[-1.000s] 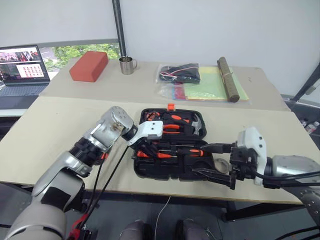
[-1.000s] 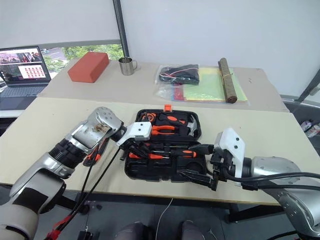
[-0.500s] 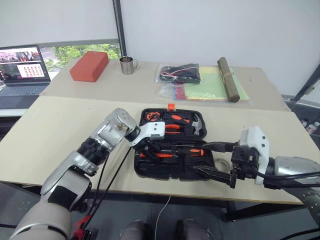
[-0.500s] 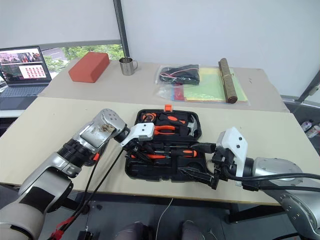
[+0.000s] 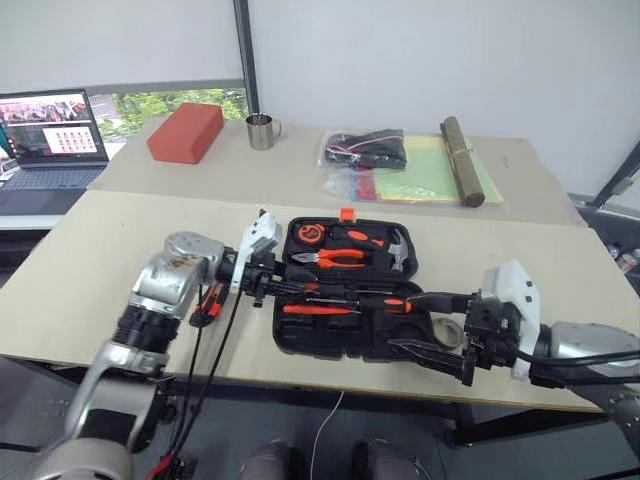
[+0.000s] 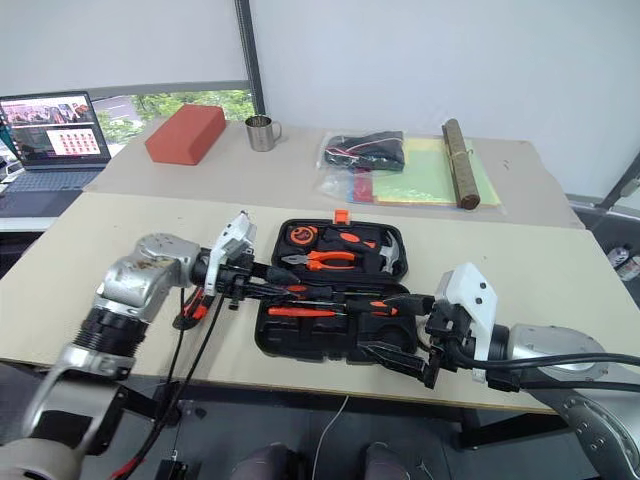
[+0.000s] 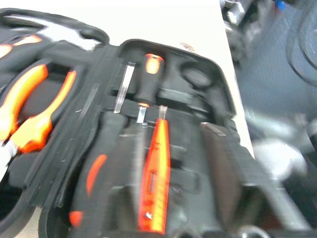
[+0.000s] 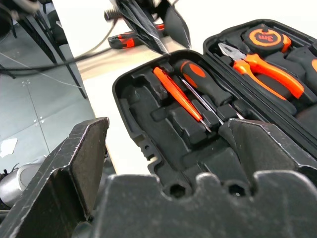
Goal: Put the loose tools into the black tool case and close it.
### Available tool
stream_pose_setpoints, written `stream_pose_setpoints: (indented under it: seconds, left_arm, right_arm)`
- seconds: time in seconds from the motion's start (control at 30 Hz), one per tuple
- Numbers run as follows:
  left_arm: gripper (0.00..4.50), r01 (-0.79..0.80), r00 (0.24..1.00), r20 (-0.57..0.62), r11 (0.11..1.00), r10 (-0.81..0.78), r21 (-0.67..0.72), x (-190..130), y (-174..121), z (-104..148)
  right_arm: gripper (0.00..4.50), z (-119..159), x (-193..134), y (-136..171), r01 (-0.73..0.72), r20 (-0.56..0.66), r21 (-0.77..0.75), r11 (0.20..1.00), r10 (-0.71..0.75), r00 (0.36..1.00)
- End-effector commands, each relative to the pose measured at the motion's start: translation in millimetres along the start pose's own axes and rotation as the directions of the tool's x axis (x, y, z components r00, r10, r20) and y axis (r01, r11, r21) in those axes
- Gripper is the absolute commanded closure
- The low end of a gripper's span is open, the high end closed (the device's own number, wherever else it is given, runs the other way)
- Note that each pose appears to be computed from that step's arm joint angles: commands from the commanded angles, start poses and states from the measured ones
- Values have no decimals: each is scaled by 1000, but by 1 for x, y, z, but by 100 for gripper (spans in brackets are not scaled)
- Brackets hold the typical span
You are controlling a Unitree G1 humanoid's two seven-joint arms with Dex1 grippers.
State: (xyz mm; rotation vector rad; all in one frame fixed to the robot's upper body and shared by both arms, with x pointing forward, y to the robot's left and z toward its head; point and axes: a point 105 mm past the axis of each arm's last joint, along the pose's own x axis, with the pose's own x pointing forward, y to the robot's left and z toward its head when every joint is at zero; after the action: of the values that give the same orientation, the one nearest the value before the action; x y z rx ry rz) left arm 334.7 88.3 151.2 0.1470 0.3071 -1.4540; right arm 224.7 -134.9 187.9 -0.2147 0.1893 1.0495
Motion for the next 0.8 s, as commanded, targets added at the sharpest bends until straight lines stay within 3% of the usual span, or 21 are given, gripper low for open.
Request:
stream_pose_setpoints:
  seconds: [0.03,0.43,0.57,0.8]
  left_arm:
    - [432,-6,1000,8,1000,5,28,9,1,-6]
    - [444,-5,973,-229,994,30,111,16,-1,-63]
    - [444,-16,972,-231,991,46,131,12,-1,-66]
    - [444,-84,985,-140,986,104,144,5,6,-49]
  right_arm:
    - [0,10,-1,-1,0,14,-56,998,1,1000]
    - [0,9,3,-3,1,16,-51,999,0,1000]
    - [0,9,4,-3,-2,25,-44,999,3,1000]
    - [0,10,6,-5,-2,32,-42,999,3,999]
